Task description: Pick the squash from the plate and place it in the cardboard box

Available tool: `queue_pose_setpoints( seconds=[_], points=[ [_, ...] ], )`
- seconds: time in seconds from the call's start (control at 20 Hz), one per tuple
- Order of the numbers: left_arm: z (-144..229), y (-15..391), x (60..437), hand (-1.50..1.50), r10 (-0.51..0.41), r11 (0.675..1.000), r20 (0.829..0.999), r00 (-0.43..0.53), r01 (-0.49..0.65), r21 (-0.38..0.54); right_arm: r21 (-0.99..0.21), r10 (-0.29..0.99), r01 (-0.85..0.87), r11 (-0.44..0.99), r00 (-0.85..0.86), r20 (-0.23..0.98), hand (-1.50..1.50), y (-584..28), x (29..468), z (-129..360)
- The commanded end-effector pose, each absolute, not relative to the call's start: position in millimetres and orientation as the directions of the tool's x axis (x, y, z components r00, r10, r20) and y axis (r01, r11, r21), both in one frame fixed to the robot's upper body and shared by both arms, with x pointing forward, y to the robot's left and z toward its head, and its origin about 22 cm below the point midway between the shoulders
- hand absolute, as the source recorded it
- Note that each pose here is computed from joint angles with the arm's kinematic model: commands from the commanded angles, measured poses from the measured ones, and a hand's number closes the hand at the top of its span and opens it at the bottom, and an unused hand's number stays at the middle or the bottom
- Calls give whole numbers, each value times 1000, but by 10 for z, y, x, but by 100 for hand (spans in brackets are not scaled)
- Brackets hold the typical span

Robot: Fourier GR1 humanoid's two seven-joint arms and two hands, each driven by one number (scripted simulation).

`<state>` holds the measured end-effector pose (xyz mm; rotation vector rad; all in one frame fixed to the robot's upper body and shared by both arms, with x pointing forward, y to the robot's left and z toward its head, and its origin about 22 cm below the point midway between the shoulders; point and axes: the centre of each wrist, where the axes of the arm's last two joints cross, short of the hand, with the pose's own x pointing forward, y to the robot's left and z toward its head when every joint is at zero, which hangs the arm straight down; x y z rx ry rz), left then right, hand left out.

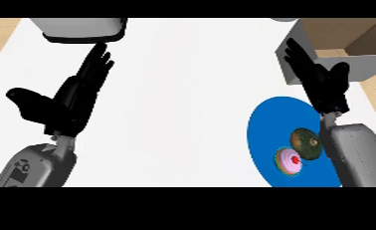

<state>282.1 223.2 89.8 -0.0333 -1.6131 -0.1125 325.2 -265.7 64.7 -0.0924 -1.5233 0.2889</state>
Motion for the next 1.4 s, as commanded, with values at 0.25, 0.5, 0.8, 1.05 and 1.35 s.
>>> queue_pose_setpoints(
  seconds=[0.25,0.5,0.8,1.05,1.35],
  points=[
    [603,2365,2824,0,-277,937,955,-104,189,292,-242,243,-123,962,-7,970,-150,-3209,2125,-3],
    [554,2274,2713,0,-248,941,967,-53,223,253,-797,787,12,604,-167,594,-150,-3588,2162,195],
    [346,2278,2681,0,-239,940,970,-45,240,243,-915,901,162,370,-303,311,-150,-3714,1588,180],
    [335,2163,2702,0,-246,930,966,-76,261,257,-949,934,113,295,-246,261,-150,-3772,1095,670],
    [391,2179,2640,0,-256,927,962,-97,257,273,-943,930,-126,307,-169,326,-150,-3443,943,1143]
  ],
)
